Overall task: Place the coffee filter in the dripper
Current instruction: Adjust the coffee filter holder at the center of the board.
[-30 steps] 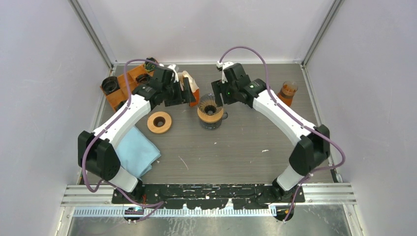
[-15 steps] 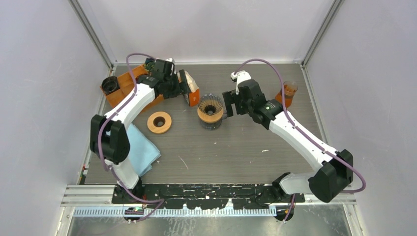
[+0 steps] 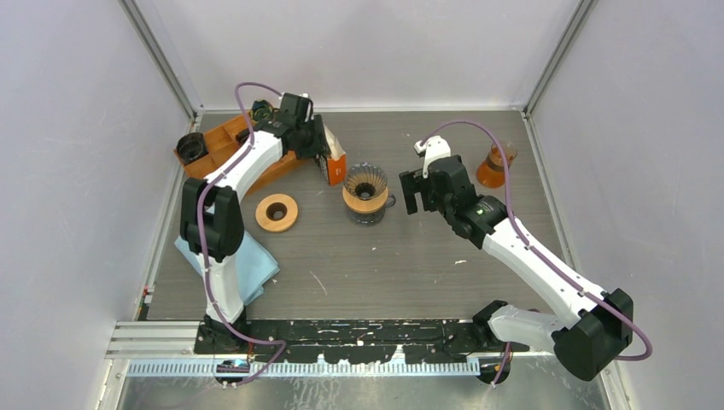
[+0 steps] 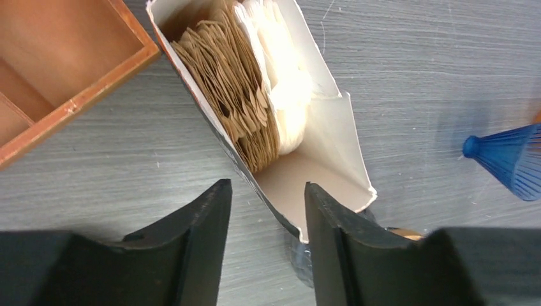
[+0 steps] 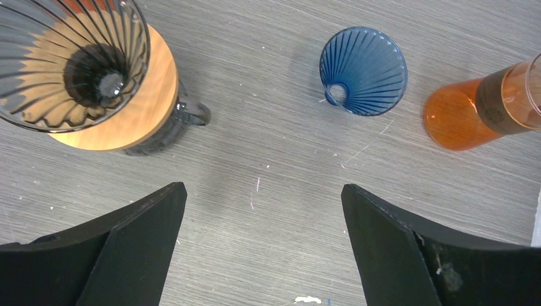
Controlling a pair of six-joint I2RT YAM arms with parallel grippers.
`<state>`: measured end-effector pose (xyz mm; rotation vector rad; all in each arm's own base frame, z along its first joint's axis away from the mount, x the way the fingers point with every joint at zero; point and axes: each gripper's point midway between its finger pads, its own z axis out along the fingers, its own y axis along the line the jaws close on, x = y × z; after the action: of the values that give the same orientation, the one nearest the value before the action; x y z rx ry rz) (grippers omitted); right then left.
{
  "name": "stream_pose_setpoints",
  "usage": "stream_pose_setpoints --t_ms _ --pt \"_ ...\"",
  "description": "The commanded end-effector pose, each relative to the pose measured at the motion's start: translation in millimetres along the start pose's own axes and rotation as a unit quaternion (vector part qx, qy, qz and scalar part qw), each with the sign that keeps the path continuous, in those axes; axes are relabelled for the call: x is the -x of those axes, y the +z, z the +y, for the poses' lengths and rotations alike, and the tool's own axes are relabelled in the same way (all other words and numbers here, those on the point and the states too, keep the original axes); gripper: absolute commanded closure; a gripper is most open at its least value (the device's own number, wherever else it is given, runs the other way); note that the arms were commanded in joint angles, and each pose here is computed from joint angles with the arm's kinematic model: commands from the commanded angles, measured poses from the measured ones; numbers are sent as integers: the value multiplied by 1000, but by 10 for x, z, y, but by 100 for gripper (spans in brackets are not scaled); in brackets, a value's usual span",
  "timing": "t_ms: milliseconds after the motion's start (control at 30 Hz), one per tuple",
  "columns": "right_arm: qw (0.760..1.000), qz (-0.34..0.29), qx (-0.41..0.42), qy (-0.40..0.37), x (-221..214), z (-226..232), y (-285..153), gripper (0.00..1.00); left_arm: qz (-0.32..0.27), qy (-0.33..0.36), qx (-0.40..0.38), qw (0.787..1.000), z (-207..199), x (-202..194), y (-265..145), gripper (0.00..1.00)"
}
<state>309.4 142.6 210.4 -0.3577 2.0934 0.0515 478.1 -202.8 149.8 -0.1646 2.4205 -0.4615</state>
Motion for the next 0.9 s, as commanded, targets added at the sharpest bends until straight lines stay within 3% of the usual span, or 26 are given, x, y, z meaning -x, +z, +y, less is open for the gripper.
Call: stream_pose_setpoints --t_ms 0,433,867 --pt "999 -41 -22 4 151 -112 -75 1 -22 22 5 1000 -18 222 -48 57" --pt "999 -37 -26 -4 129 -136 -88 0 -7 71 40 997 147 151 -309 96" --pt "999 -30 -25 -9 61 -137 -86 0 -5 115 107 988 456 63 -670 99"
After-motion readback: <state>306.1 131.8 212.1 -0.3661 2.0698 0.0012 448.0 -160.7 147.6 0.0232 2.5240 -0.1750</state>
